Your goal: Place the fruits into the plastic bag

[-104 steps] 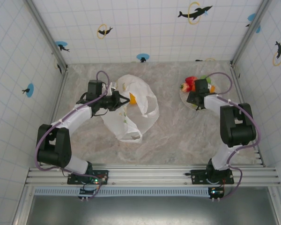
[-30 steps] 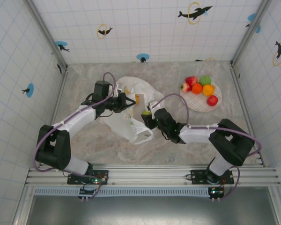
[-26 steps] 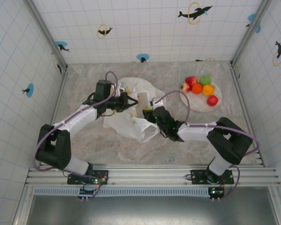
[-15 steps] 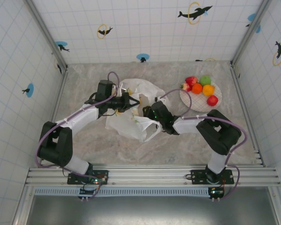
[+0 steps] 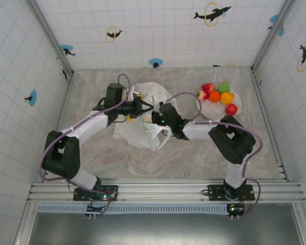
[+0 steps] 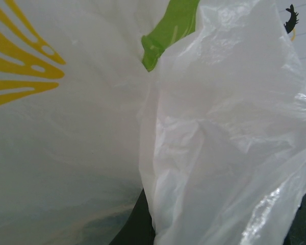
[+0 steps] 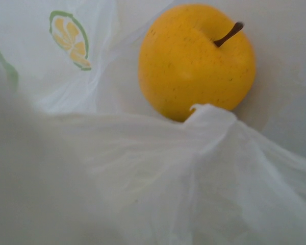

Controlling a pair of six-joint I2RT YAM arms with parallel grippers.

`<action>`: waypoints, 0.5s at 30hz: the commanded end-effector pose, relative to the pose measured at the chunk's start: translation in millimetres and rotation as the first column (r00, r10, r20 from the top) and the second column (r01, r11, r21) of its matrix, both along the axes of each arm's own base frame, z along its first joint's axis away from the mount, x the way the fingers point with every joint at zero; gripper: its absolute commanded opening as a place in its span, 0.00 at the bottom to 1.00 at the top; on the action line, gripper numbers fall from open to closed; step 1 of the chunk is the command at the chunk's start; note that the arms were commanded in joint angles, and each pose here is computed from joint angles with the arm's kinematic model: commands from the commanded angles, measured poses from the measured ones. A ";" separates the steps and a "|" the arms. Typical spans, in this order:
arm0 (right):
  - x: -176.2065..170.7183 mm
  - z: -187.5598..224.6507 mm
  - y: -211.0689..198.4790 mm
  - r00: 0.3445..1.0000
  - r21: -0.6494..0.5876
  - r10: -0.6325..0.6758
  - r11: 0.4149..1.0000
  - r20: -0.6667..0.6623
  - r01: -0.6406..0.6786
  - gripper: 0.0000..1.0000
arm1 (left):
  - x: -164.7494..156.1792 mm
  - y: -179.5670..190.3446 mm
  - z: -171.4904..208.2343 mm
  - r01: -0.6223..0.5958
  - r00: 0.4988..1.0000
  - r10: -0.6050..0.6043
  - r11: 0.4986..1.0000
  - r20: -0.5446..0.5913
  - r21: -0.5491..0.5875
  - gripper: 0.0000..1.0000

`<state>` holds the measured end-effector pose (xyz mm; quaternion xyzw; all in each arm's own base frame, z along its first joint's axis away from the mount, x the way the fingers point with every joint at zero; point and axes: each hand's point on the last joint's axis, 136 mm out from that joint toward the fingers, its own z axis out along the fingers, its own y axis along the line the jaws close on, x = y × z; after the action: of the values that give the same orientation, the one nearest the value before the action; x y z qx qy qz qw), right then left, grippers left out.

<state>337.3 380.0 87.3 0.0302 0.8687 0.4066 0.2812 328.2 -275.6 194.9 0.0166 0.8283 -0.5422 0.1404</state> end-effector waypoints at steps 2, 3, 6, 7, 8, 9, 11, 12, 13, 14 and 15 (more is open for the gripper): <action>1.1 17.4 8.2 0.999 0.049 0.038 0.998 0.018 -0.039 0.87 | 1.6 -5.9 10.9 0.024 1.000 -0.023 0.999 0.019 -0.024 0.00; 0.1 18.2 7.3 0.999 0.051 0.043 0.998 0.018 -0.044 0.86 | 1.7 -5.5 11.0 0.023 1.000 -0.023 1.000 0.022 -0.022 0.00; -4.5 18.6 -0.5 0.998 0.038 0.056 0.998 0.023 -0.057 0.84 | 1.5 -3.9 9.1 0.021 0.999 -0.021 1.000 0.027 -0.006 0.00; -5.9 19.0 -5.3 0.997 0.020 0.063 0.998 0.032 -0.064 0.83 | 1.8 -2.8 7.4 0.019 0.999 -0.019 1.000 0.027 0.001 0.00; -8.5 17.9 -9.6 0.997 -0.002 0.072 0.997 0.037 -0.072 0.82 | 1.8 -1.9 6.6 0.016 0.999 -0.017 1.000 0.029 0.008 0.00; -12.2 16.1 -15.3 0.995 -0.039 0.086 0.996 0.043 -0.084 0.82 | 2.3 -0.6 5.4 0.013 0.999 -0.013 1.000 0.033 0.016 0.00; -19.7 12.1 -27.9 0.992 -0.116 0.112 0.988 0.054 -0.105 0.81 | 4.5 3.8 1.8 -0.002 0.999 0.000 0.999 0.037 0.037 0.00; -23.4 10.4 -35.7 0.990 -0.161 0.127 0.980 0.062 -0.115 0.81 | 5.7 7.1 0.0 -0.011 0.999 0.009 0.999 0.037 0.047 0.00; -28.0 8.6 -43.9 0.987 -0.208 0.144 0.970 0.069 -0.127 0.81 | 7.1 10.8 -1.5 -0.022 0.999 0.020 0.998 0.037 0.053 0.00; -31.9 6.7 -50.9 0.984 -0.243 0.160 0.960 0.072 -0.138 0.81 | 8.3 14.1 -2.4 -0.031 0.999 0.029 0.998 0.037 0.056 0.00; -36.1 6.5 -59.0 0.981 -0.279 0.179 0.948 0.078 -0.150 0.81 | 9.2 18.0 -3.8 -0.041 0.999 0.039 0.997 0.035 0.059 0.00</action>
<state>314.5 344.9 99.6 -0.0483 0.8855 0.3626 0.2864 330.7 -268.3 187.8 0.0128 0.8383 -0.5255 0.1447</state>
